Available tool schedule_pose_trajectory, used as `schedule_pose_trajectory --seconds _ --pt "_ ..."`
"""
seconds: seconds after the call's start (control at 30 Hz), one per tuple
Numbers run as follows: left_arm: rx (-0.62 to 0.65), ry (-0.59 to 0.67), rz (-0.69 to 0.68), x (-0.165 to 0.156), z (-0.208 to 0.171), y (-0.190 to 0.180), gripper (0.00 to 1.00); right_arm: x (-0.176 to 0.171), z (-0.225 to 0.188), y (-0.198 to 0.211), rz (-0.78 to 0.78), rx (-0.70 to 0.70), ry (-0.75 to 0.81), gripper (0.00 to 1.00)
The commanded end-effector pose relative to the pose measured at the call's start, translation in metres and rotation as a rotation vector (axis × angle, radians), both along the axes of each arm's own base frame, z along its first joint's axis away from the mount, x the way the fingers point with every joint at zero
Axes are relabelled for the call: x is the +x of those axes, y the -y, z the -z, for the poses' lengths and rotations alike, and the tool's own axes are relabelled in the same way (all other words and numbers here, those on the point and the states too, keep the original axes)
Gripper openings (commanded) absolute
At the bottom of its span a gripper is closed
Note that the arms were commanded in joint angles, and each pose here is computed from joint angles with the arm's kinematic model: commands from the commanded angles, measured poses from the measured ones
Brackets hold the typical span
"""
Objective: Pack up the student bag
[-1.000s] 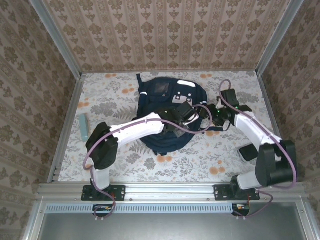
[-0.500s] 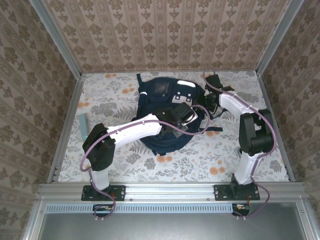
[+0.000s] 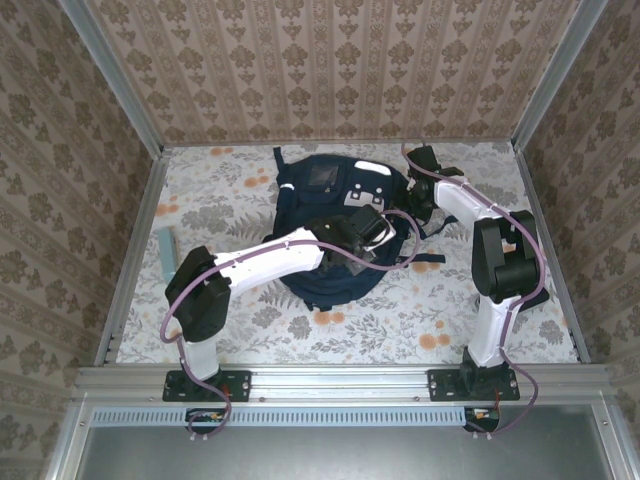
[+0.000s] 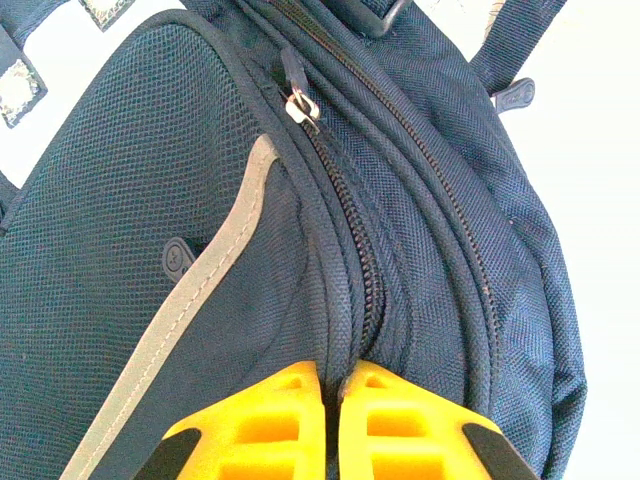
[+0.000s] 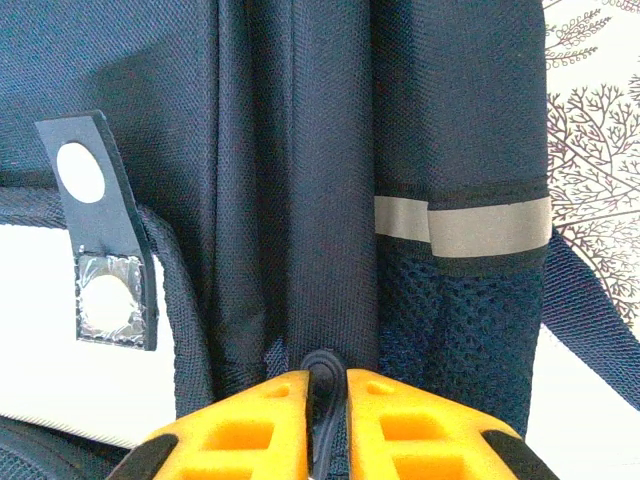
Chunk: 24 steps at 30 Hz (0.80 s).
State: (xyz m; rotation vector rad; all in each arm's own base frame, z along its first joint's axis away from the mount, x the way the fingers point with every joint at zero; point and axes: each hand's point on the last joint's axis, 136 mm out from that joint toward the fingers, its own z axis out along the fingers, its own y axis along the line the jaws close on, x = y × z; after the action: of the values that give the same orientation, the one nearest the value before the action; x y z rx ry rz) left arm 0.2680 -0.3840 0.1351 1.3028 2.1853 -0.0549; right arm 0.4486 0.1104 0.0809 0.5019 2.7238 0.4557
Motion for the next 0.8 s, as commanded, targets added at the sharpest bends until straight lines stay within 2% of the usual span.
schedule_pose_trajectory --seconds 0.0,0.1,0.2,0.3,0.53,0.77 --pt "-0.038 0.035 -0.063 0.011 -0.017 -0.009 0.08 -0.011 0.0 0.004 -0.006 -0.051 -0.04 0.19" --pt "-0.039 0.034 -0.063 0.011 -0.017 -0.009 0.08 -0.011 -0.004 -0.011 -0.065 0.019 -0.024 0.31" --pt "-0.039 0.031 -0.061 0.01 -0.017 -0.009 0.08 -0.014 -0.006 -0.02 -0.112 0.04 -0.037 0.35" --pt "-0.04 0.03 -0.062 0.01 -0.017 -0.009 0.08 -0.017 -0.004 -0.023 -0.121 0.047 -0.045 0.34" --pt "-0.039 0.03 -0.067 0.011 -0.016 -0.009 0.08 -0.02 -0.006 -0.007 -0.077 -0.035 -0.036 0.18" --pt "-0.04 0.025 -0.071 0.01 -0.015 -0.01 0.08 -0.018 -0.019 0.005 -0.062 -0.103 0.0 0.2"
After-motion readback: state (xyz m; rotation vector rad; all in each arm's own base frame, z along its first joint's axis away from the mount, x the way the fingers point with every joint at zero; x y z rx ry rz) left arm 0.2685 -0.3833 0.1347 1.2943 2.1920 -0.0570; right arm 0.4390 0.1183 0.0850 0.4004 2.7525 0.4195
